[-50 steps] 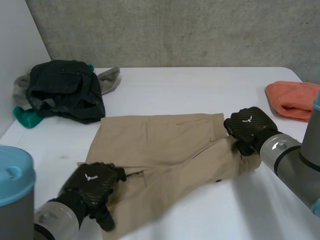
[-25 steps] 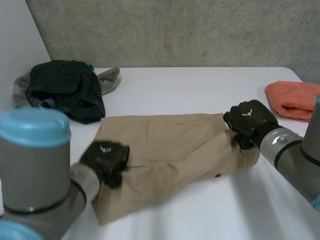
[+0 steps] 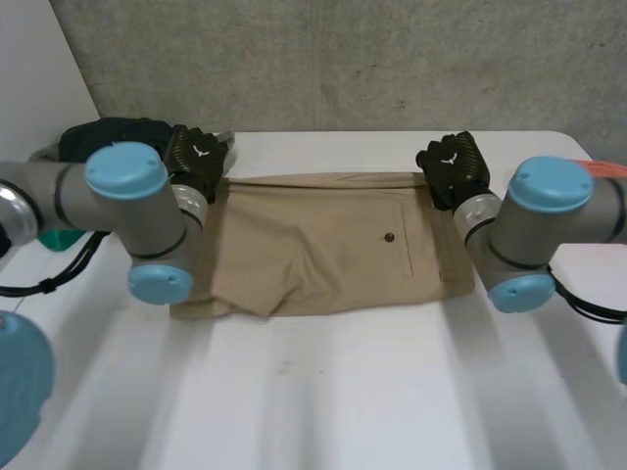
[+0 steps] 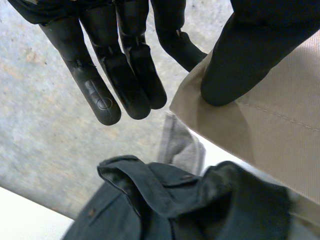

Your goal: Fold the laundry.

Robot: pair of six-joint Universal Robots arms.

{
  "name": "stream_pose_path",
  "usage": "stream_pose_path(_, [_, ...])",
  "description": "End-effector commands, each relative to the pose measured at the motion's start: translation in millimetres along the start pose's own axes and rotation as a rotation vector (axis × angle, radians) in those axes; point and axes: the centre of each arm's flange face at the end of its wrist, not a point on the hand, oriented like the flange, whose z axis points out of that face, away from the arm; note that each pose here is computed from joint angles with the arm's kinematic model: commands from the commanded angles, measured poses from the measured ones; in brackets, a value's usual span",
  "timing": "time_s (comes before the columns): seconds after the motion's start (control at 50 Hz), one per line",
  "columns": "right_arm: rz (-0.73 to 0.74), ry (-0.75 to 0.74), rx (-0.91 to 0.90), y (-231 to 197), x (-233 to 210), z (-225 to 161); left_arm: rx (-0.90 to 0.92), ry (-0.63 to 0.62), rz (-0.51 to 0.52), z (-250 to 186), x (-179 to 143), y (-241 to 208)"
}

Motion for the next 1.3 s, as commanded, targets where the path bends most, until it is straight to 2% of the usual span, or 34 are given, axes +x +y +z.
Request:
stream_pose_path(0.02, [-0.007,-0.014,0.034,22.5,-26.0,15.9,0.058,-0.018,0.043,7.0,17.1,7.2])
stream_pose_path(0.12, [0.025,-0.020,-0.035,-5.7,-5.4,-1.5,0.058,0.015,0.031,-4.0,21.3,2.8])
stream_pose_path(0.16, [0.045,-0.044,-0.083,-12.0,1.9,-12.8,0.082,-0.001,0.005,-12.1,7.4,-15.6])
stream_pose_path(0.28, [0.182,-0.178,-0.297,-34.7,17.1,-67.1,0.087,0.007,-0.082,-38.1,-10.9,-33.6])
stream_pose_path(0.36, [0.244,-0.256,-0.432,-20.1,10.4,-88.7,0.075,0.019,-0.142,-53.9,-17.3,-36.7])
stream_pose_path(0.48, [0.242,-0.262,-0.451,4.0,-2.8,-86.7,0.041,0.051,-0.198,-68.5,-12.3,-30.1])
stream_pose_path(0.58, [0.192,-0.236,-0.452,27.8,-13.2,-77.3,0.037,0.077,-0.198,-75.2,-3.9,-30.5])
stream_pose_path(0.64, [0.165,-0.175,-0.472,32.4,-4.6,-77.0,0.040,0.082,-0.198,-78.4,-3.8,-33.3])
stream_pose_path(0.7, [0.127,-0.039,-0.459,35.9,21.6,-78.1,0.059,0.069,-0.201,-81.5,-11.7,-41.6])
stream_pose_path(0.78, [0.024,0.131,-0.323,0.1,88.0,-87.4,0.092,0.046,-0.210,-87.5,-25.3,-55.5])
stream_pose_path(0.82, [-0.095,0.152,-0.319,-2.4,111.6,-94.4,0.106,0.038,-0.212,-90.1,-30.2,-60.6])
stream_pose_path(0.9, [-0.254,0.112,-0.330,5.6,118.4,-94.5,0.121,0.028,-0.221,-97.2,-37.7,-67.1])
stream_pose_path(0.96, [-0.319,0.059,-0.294,-1.1,105.5,-93.3,0.120,0.028,-0.236,-101.6,-40.3,-67.7])
stream_pose_path(1.04, [-0.361,-0.128,-0.043,-53.2,37.1,-93.9,0.104,0.040,-0.267,-107.5,-38.1,-64.0])
stream_pose_path(1.1, [-0.357,-0.261,0.101,-72.3,-2.9,-103.3,0.093,0.050,-0.293,-111.1,-36.1,-61.5])
stream_pose_path(1.14, [-0.350,-0.410,0.213,-81.3,-43.6,-119.8,0.089,0.053,-0.304,-112.3,-35.3,-60.1])
stream_pose_path(1.2, [-0.338,-0.580,0.282,-83.8,-88.3,-146.8,0.086,0.059,-0.324,-115.2,-34.6,-60.2])
stream_pose_path(1.26, [-0.358,-0.662,0.259,-69.7,-112.9,-159.8,0.102,0.075,-0.341,-118.9,-30.2,-66.7])
stream_pose_path(1.3, [-0.368,-0.655,0.239,-64.9,-114.1,-157.2,0.119,0.088,-0.348,-120.7,-26.2,-73.3])
